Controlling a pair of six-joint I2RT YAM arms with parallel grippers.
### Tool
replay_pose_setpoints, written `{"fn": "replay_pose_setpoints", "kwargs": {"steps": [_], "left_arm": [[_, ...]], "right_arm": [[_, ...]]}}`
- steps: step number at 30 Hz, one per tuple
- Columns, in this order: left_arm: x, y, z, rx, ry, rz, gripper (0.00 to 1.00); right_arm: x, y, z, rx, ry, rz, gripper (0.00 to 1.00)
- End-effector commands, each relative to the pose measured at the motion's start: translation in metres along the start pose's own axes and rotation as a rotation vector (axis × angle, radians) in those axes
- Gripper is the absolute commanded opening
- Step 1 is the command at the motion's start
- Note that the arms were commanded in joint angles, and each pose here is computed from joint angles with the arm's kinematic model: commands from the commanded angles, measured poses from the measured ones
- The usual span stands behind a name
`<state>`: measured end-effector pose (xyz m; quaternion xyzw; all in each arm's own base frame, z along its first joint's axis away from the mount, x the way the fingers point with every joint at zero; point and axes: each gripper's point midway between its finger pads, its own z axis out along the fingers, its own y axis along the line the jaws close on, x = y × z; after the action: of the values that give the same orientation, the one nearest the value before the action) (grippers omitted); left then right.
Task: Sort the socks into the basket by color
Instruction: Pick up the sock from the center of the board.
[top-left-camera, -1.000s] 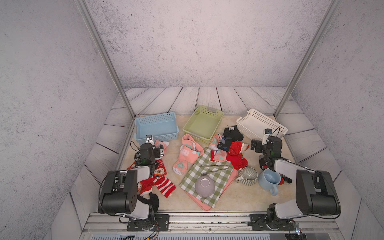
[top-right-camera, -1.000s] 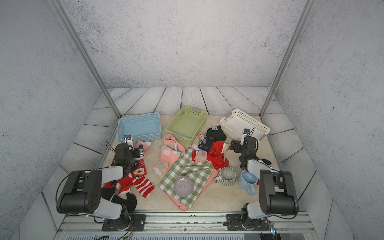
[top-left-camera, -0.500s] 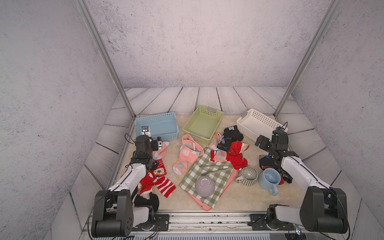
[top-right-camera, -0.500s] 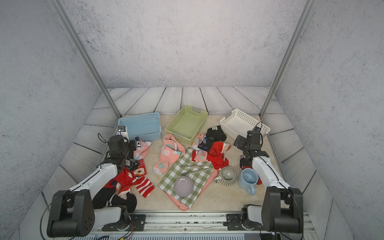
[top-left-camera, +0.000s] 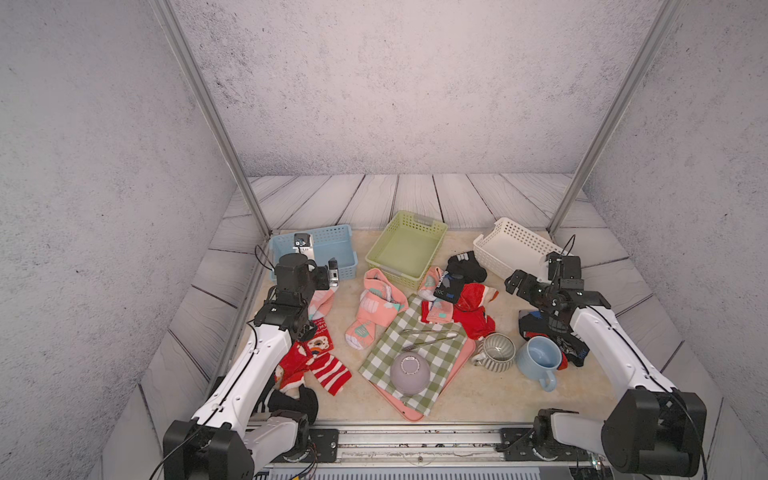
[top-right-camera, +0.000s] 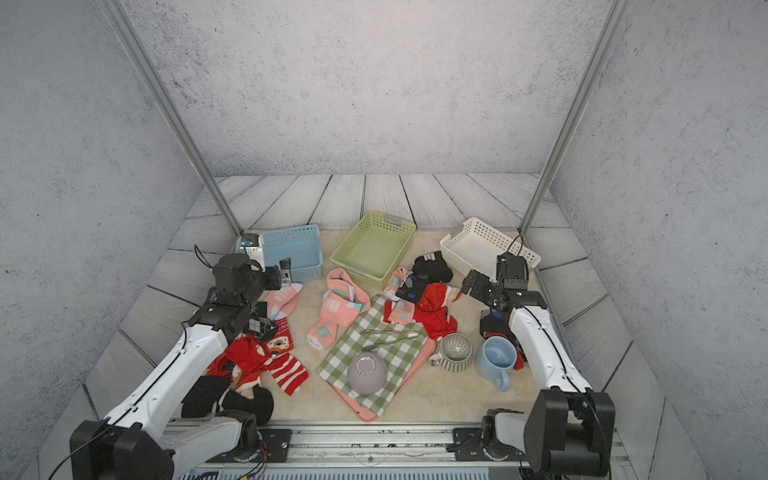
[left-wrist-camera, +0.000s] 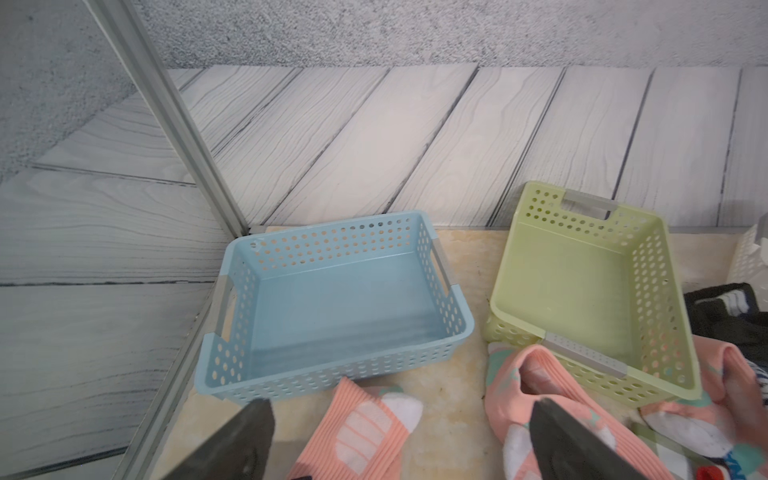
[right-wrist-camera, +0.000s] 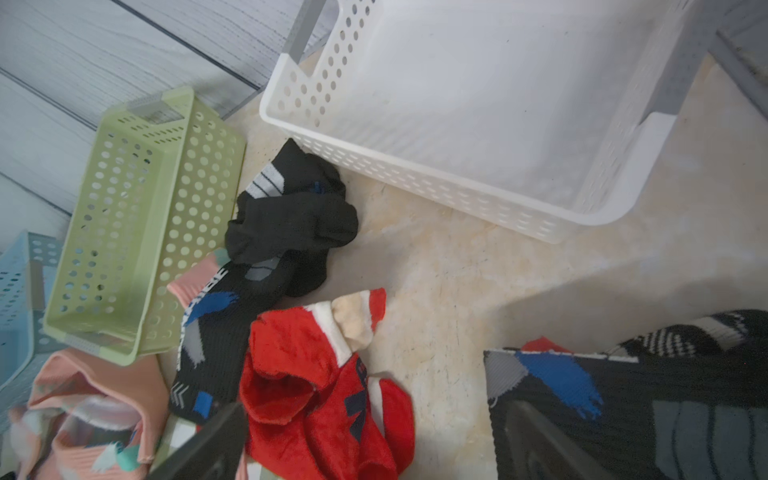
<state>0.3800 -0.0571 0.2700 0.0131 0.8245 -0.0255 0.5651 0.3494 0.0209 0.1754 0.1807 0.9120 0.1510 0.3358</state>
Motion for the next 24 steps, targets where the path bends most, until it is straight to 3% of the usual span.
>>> {"fn": "replay_pose_setpoints", "kwargs": {"steps": [1,6,17,24], "left_arm": [[0.007,-0.016,-0.015,0.047,0.066,-0.009,0.97],[0.013,-0.037,-0.029,0.113,0.121,-0.025,0.95],[0.036,-0.061,-0.052,0.184,0.236,-0.047,0.88],[0.044,-0.067,-0.059,0.191,0.259,-0.034,0.89]], "right_arm": [[0.011,0.023,-0.016,-0.072,0.056,-0.055,0.99],[0.031,0.042,-0.014,-0.075,0.147,-0.153,0.96],[0.066,0.084,0.018,-0.083,0.318,-0.340,0.70],[0.081,0.124,0.037,-0.067,0.337,-0.485,0.69]]}}
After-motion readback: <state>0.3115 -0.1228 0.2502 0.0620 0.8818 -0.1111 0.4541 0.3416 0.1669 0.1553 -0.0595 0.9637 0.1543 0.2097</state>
